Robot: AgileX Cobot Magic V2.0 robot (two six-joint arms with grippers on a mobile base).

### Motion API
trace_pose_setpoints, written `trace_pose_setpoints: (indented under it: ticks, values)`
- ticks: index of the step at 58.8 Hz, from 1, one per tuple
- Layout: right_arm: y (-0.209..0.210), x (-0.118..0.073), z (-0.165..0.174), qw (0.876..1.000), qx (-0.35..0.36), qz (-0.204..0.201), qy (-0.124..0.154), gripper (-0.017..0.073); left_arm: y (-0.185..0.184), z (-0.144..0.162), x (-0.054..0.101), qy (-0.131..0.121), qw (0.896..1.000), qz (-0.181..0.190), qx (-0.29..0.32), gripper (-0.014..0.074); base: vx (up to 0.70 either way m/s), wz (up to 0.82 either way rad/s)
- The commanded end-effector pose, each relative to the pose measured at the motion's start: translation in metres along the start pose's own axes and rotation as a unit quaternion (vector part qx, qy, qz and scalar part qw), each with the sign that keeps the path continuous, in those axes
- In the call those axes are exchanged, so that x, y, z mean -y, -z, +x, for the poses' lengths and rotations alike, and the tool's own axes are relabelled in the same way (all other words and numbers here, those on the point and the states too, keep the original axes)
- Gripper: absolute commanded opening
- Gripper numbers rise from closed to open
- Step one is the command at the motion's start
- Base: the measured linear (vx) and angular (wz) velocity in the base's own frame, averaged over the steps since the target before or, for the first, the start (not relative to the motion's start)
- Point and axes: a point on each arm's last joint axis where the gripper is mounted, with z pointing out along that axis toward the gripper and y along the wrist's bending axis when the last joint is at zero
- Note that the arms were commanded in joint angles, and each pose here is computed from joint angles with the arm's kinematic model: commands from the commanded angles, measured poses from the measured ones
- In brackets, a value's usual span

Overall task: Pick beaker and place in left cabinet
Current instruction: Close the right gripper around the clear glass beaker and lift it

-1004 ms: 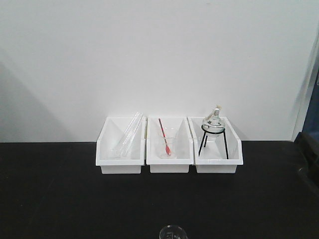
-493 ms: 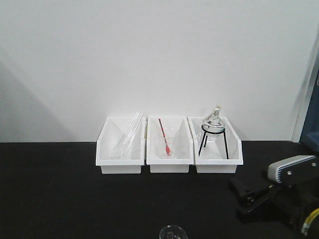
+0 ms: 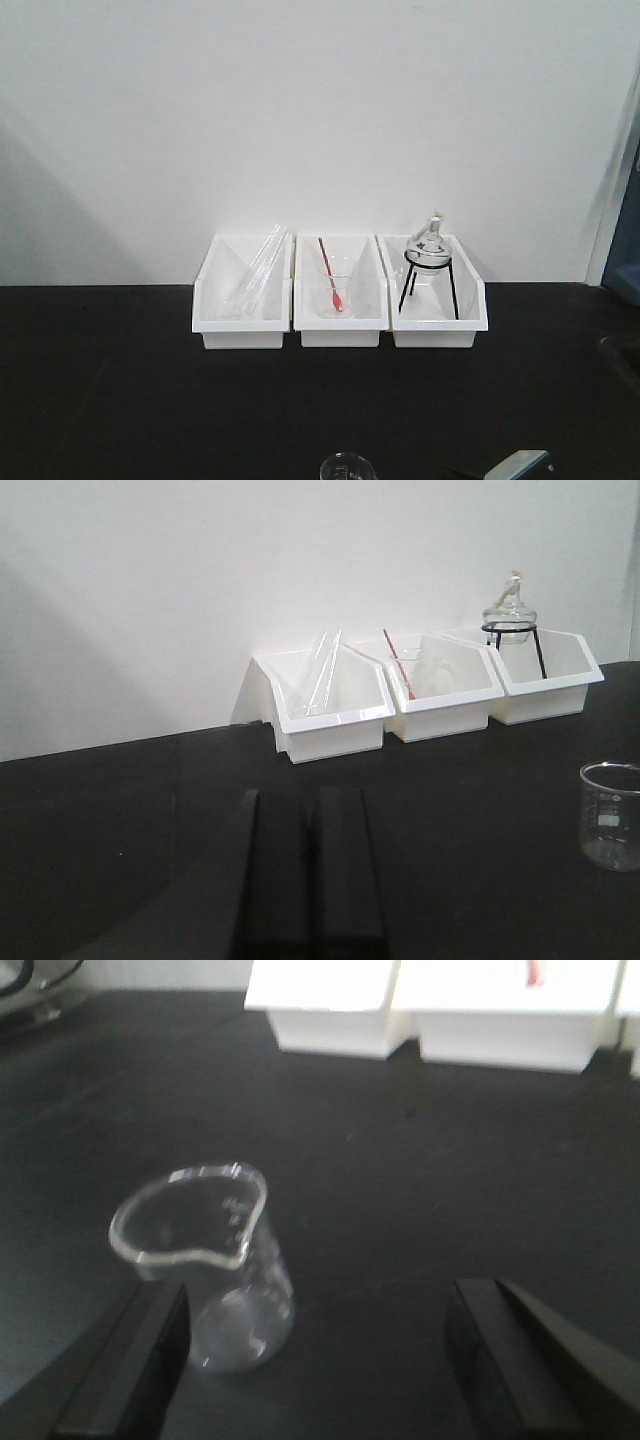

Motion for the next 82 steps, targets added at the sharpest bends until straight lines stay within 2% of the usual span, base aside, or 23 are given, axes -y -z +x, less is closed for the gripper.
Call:
trace_pose_setpoints:
  ticks: [1, 14, 47, 55, 65, 73, 82]
  values:
    - [0.001, -0.011, -0.025, 0.991, 0.115, -0.055, 0.027, 0.0568, 0.001, -0.003, 0.0, 0.006, 0.999, -0.001, 0.043, 0.0001, 0.0, 0.0]
    - [-0.009, -0.017, -0.02, 0.99, 0.11, -0.067, 0.065, 0.0568, 0.001, -0.003, 0.0, 0.006, 0.999, -0.001, 0.043, 0.0001, 0.0, 0.0]
    - [-0.086, -0.026, -0.019, 0.981, 0.13, -0.119, 0.082, 0.0568, 0.001, -0.003, 0.0, 0.006, 0.999, -0.001, 0.043, 0.0001, 0.0, 0.0]
    - [-0.1, -0.027, -0.018, 0.979, 0.139, -0.122, 0.083, 0.0555, 0.001, -0.003, 0.0, 0.006, 0.999, -0.001, 0.043, 0.0001, 0.0, 0.0]
    - [-0.105, -0.022, -0.023, 0.981, 0.155, -0.091, 0.071, 0.0442, 0.001, -0.003, 0.0, 0.006, 0.999, -0.001, 0.043, 0.0001, 0.0, 0.0]
    - [-0.105, -0.018, -0.025, 0.982, 0.163, -0.069, 0.064, 0.0286, 0.001, -0.003, 0.0, 0.006, 0.999, -0.001, 0.043, 0.0001, 0.0, 0.0]
    - [-0.105, -0.018, -0.025, 0.982, 0.163, -0.069, 0.063, 0.0064, 0.001, -0.003, 0.0, 0.006, 0.999, -0.001, 0.043, 0.0001, 0.0, 0.0]
